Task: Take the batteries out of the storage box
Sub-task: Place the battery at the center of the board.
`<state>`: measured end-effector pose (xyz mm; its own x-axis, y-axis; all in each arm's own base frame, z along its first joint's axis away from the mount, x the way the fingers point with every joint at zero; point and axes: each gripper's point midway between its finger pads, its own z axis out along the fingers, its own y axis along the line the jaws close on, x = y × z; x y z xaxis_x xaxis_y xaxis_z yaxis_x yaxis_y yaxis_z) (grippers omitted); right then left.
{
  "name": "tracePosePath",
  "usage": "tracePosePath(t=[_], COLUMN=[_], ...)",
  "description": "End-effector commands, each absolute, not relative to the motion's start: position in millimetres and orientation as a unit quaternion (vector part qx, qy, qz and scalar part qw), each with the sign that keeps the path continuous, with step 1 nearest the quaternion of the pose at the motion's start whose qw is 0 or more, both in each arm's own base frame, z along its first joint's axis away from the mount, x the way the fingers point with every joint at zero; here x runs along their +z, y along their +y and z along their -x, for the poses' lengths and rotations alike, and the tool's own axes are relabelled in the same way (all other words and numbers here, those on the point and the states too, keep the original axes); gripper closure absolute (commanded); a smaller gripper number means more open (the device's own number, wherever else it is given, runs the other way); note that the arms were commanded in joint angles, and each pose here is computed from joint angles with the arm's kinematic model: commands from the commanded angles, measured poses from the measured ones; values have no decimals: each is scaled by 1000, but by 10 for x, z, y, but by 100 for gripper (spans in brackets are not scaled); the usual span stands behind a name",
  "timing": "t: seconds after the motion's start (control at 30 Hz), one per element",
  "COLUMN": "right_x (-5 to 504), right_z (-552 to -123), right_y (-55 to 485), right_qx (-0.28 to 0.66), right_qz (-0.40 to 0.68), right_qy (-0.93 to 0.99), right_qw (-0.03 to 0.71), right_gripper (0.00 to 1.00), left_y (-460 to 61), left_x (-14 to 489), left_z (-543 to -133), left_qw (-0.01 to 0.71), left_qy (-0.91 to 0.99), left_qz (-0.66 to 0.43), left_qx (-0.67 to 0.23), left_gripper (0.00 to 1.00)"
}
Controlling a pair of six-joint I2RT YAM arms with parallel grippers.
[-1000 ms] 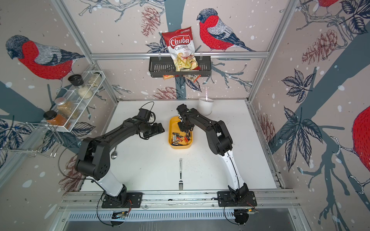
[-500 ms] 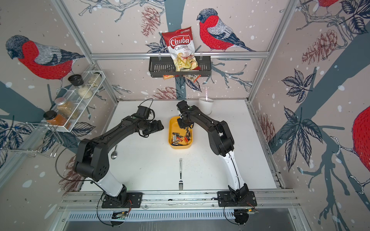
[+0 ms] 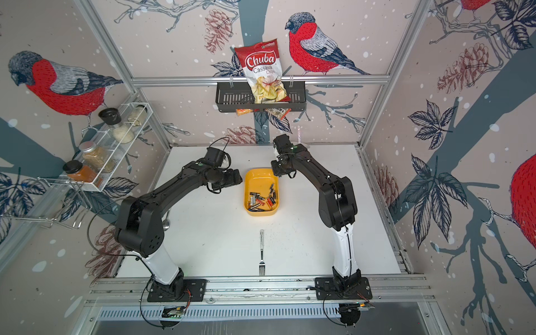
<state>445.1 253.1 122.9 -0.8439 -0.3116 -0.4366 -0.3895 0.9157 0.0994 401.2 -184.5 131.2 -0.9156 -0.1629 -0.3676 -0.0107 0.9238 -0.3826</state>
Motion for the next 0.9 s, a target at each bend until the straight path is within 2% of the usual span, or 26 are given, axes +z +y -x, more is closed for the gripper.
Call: tracePosePath(t=[0.0,0.2,0.87], right_x=[1202,936,374], right_z=[-4408,-4251,-4042], right_y=[2300,2045,1985], right_qx=[79,74,76], right_qz=[164,142,117], right_qy=[961,968,980], right_qw=[210,192,143], right_gripper=[85,86,86], left_y=[-1890,-1974,-2023], left_x=[1319,1326,1251], left_z=[-4019,-4083,-4054], left_qw=[197,195,182], left_qy=[963,964,968], left_qz=[32,21,12], left_qx=[-181,-178,-171], left_gripper=[11,12,12])
